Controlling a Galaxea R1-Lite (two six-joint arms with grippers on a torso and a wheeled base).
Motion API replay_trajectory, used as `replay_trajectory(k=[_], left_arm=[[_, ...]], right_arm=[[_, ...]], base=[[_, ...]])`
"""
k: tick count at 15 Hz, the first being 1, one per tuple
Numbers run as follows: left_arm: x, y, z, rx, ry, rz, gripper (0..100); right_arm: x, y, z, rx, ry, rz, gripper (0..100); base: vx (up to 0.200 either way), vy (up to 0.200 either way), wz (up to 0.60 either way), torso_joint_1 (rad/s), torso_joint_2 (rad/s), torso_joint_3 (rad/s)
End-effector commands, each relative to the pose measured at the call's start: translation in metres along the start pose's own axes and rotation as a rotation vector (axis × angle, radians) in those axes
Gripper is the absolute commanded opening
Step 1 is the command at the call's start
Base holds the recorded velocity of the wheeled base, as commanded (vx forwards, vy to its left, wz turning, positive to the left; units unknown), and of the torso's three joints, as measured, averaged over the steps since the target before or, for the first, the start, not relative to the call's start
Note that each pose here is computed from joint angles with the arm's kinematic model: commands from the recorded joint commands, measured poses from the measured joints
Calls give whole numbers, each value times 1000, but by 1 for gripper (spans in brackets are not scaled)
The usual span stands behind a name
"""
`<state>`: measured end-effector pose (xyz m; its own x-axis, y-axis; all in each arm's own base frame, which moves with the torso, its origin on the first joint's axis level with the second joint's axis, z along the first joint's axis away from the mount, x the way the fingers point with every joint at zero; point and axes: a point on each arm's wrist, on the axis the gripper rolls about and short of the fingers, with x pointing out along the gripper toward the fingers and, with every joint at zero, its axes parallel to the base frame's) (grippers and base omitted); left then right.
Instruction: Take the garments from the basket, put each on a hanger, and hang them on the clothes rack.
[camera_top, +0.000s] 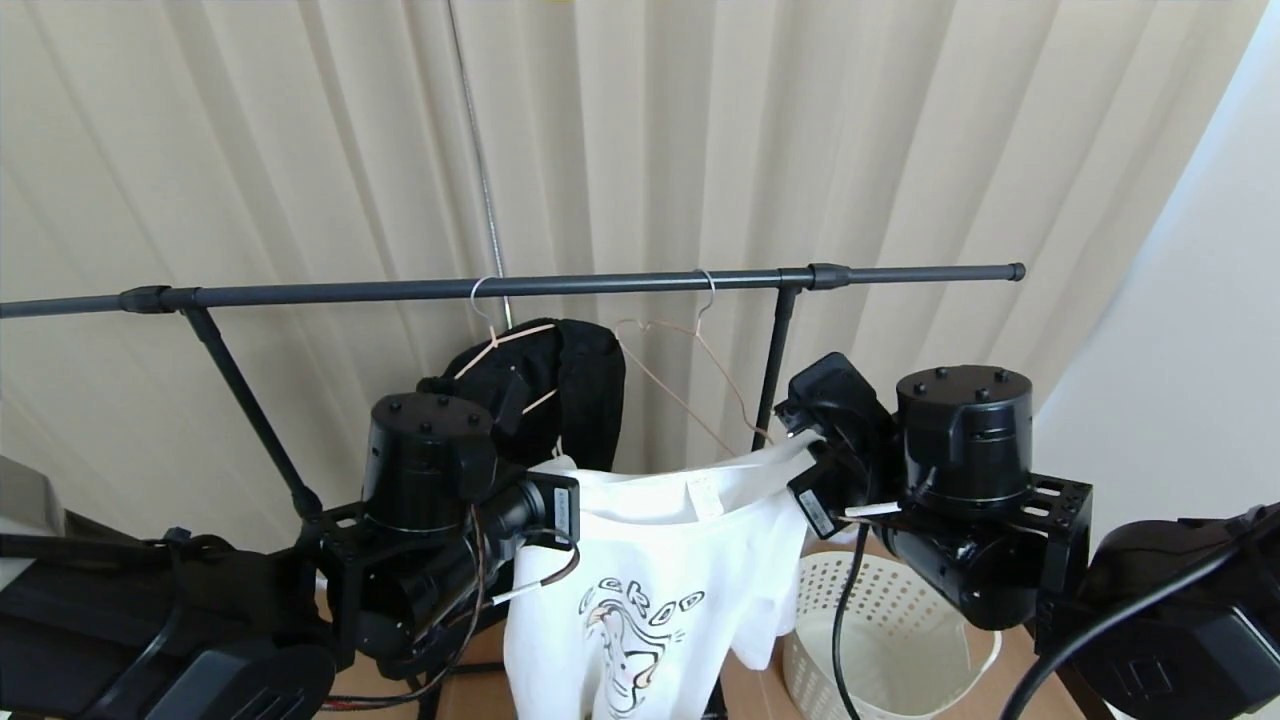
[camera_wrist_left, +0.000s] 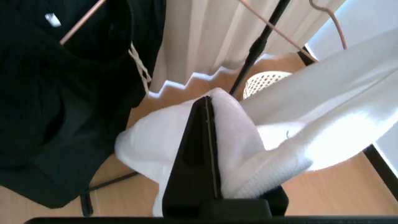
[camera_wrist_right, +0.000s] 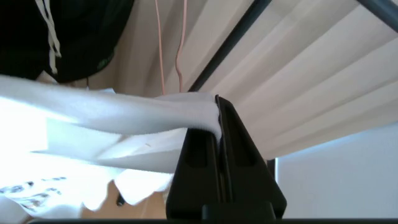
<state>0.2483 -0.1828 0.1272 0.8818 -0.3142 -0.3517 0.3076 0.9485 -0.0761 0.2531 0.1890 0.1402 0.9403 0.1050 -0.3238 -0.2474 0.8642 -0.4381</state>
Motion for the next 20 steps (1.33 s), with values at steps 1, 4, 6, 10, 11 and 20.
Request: replay_trajectory(k=[1, 4, 6, 10, 11, 20], left_arm=[[2, -3, 17, -2, -36, -22, 0], [3, 1, 24, -7, -17, -2, 0], [4, 1, 23, -7, -16, -1, 0], [8, 4, 29, -15, -17, -74, 0], [11, 3, 37, -22, -40, -92, 0], [74, 2, 99, -50, -157, -296, 0]], right_arm=[[-6, -12, 29, 26, 37, 10, 0], [-18, -17, 44, 229, 150, 106, 0], [-27, -24, 54, 272, 159, 119, 0], [-41, -30, 47, 266, 173, 124, 0], [-46, -28, 43, 233, 194, 139, 0], [-84, 59, 48, 179, 212, 382, 0]], base=[[0, 0, 0, 0, 0, 0], [0, 0, 0, 0, 0, 0], [0, 0, 0, 0, 0, 0], [0, 0, 0, 0, 0, 0], [0, 0, 0, 0, 0, 0], [0, 0, 0, 0, 0, 0]])
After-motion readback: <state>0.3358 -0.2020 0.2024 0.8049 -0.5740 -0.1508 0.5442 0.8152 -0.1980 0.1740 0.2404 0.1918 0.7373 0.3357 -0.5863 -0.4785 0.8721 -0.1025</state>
